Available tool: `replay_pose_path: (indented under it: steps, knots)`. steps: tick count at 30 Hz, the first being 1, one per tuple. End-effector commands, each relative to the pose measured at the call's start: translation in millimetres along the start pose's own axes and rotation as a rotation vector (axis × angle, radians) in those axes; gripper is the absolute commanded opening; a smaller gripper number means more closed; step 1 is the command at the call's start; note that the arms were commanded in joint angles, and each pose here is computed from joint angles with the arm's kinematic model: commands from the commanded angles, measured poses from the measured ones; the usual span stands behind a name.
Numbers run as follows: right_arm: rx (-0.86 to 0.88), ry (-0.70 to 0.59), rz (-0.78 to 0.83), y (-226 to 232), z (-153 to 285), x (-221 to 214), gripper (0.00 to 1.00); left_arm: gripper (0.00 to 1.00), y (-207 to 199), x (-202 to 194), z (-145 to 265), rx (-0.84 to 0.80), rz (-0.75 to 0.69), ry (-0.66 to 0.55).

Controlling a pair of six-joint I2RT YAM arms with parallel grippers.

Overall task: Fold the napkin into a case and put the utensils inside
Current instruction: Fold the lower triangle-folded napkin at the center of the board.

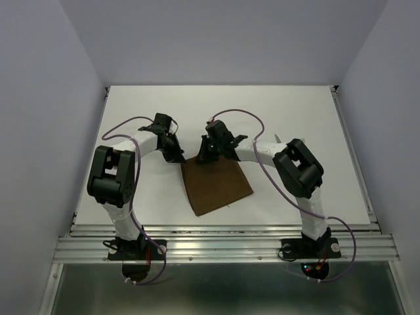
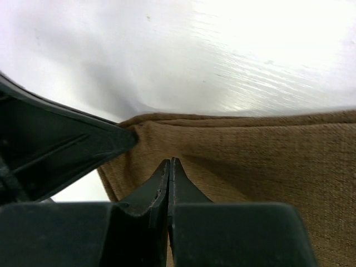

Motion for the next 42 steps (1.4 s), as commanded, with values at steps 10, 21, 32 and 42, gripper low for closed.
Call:
replay_pose_path:
  steps: [10,21,32,42]
  knots:
    - [0.002,0.004,0.032,5,-13,6,0.01,0.0,-8,8,12,-0.024,-0.014,-0.017]
    - [-0.162,-0.009,0.022,-32,-31,-1,0.01,0.0,-21,6,8,-0.129,0.075,0.02]
    - [-0.134,0.023,-0.017,-38,-30,-12,0.01,0.0,-34,19,9,-0.171,0.206,-0.012]
    - [-0.113,0.047,-0.056,-41,-31,-19,0.01,0.0,-33,22,-3,-0.158,0.325,-0.018]
Point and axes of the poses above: each gripper's point midway between its finger pads, its own z axis back along the fingers, its own y axis along the line the jaws close on, x = y × z, the point moved 7 cm from there along z, back along the fingers, and after that the axes turned 11 degrees about -z, right-handed, at the moved point
